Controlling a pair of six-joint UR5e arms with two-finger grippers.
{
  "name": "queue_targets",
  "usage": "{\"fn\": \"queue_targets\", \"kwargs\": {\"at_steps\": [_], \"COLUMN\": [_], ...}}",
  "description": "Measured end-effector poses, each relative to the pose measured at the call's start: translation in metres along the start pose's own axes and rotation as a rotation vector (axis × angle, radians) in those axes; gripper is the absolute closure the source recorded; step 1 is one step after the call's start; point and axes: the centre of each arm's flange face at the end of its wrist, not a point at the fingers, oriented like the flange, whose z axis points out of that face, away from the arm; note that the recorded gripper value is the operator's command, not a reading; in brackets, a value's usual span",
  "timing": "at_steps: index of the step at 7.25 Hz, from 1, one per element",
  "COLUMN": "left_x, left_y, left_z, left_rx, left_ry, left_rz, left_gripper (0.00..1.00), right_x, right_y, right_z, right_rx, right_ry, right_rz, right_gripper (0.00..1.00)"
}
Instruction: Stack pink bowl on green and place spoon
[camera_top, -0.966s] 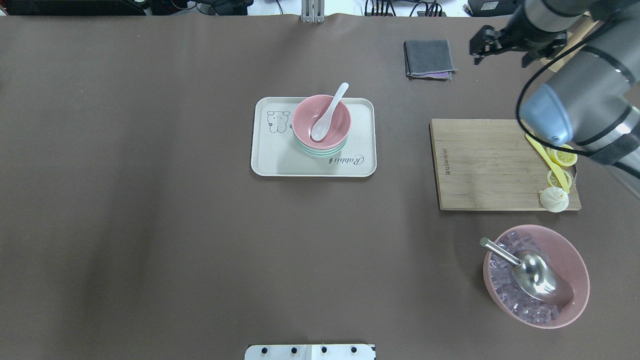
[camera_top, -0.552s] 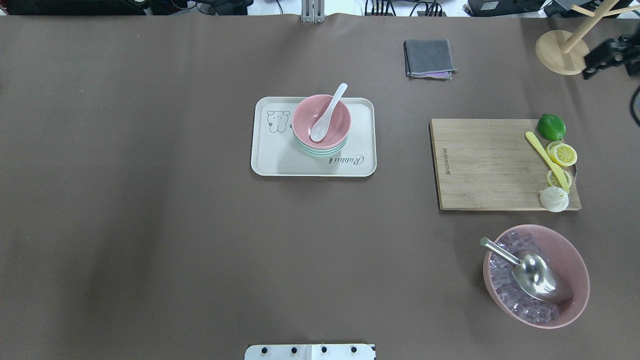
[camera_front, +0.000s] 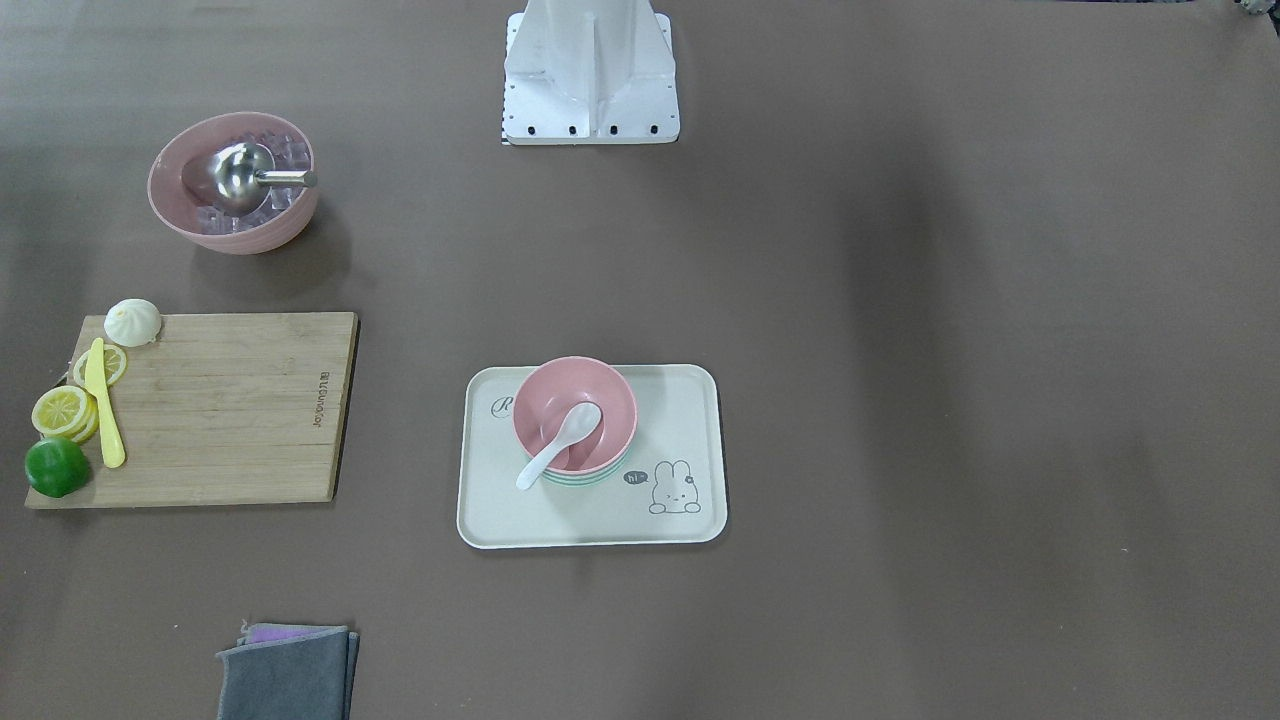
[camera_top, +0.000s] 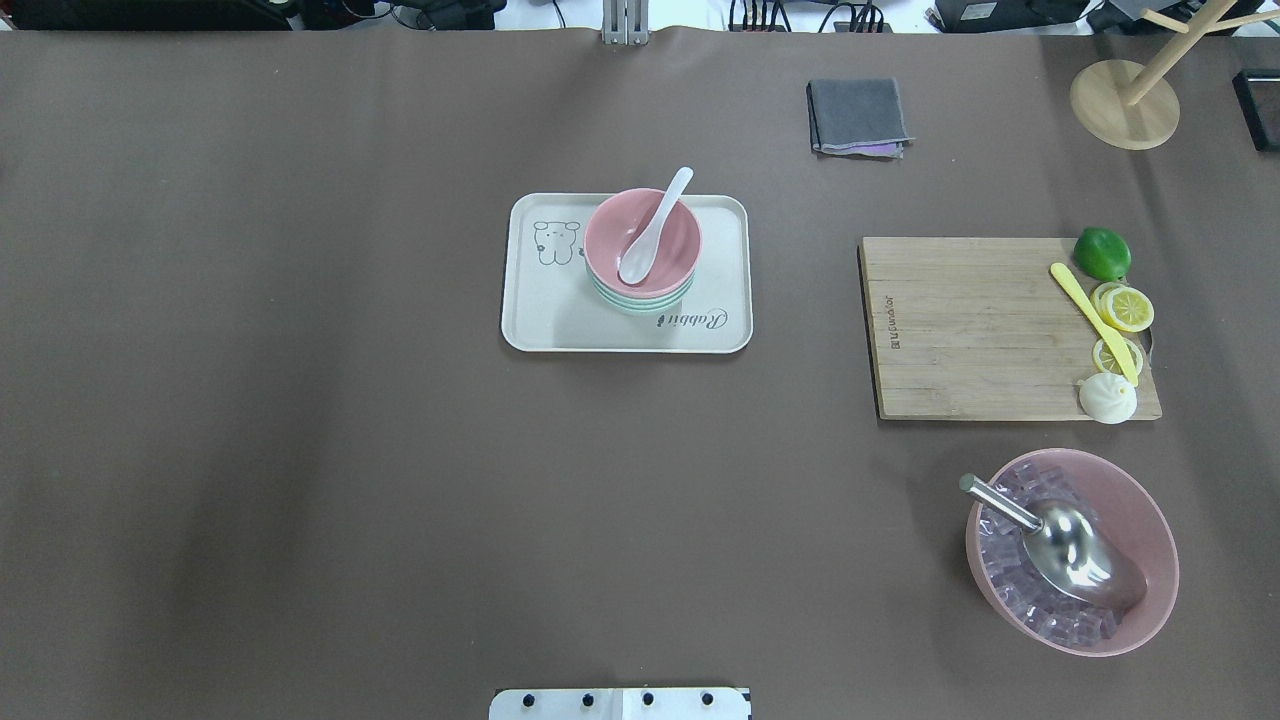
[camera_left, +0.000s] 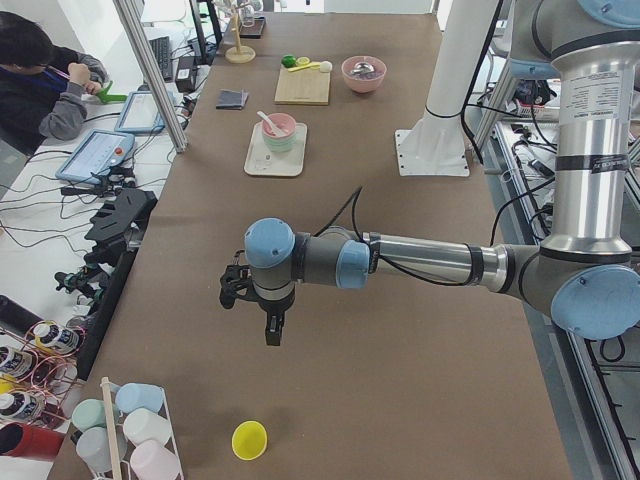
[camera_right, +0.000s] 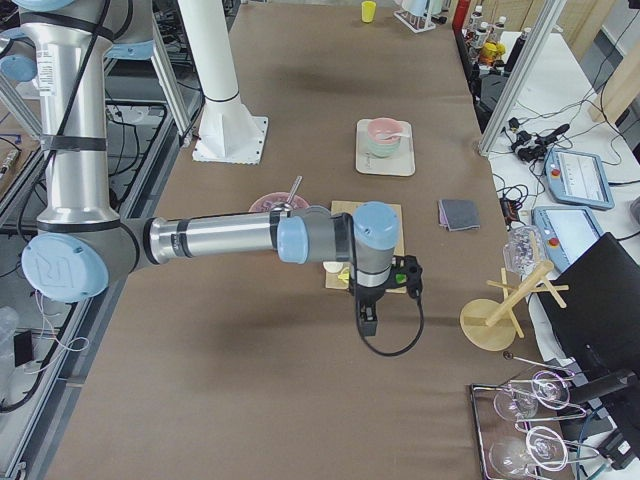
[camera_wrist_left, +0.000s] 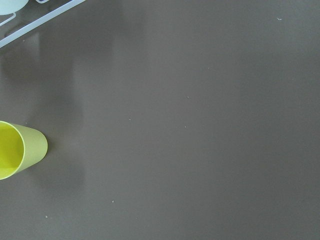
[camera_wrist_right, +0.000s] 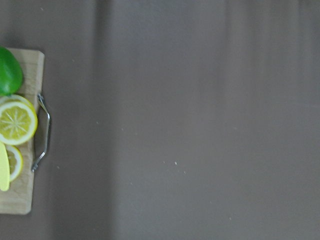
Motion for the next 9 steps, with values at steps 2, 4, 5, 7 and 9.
{"fn": "queue_targets", "kwargs": {"at_steps": [2, 4, 5, 7, 9], "left_x": [-0.006, -0.016, -0.018, -0.018, -0.014], "left_y": [0.003, 0.004, 0.006, 0.006, 0.005], "left_z": [0.006, 0.014, 0.016, 0.015, 0.011], "left_rx": [-0.008, -0.022, -0.025, -0.022, -0.015], "left_ry": [0.001, 0.000, -0.003, -0.010, -0.011], "left_rz": [-0.004, -0.018, -0.021, -0.016, -0.006], "left_gripper": [0.01, 0.01, 0.01, 0.01, 0.01], "right_x": [0.024, 0.029, 0.030, 0.029, 0.028], "right_y": [0.038, 0.046, 0.046, 0.045, 0.043], "right_z": [0.020, 0.027, 0.028, 0.027, 0.026], "right_rx": [-0.045, -0.059, -0.061, -0.059, -0.057], "right_ry": [-0.008, -0.009, -0.010, -0.009, -0.013], "right_rz": [0.055, 0.068, 0.069, 0.063, 0.059], "right_gripper": [0.00, 0.00, 0.00, 0.00, 0.00]}}
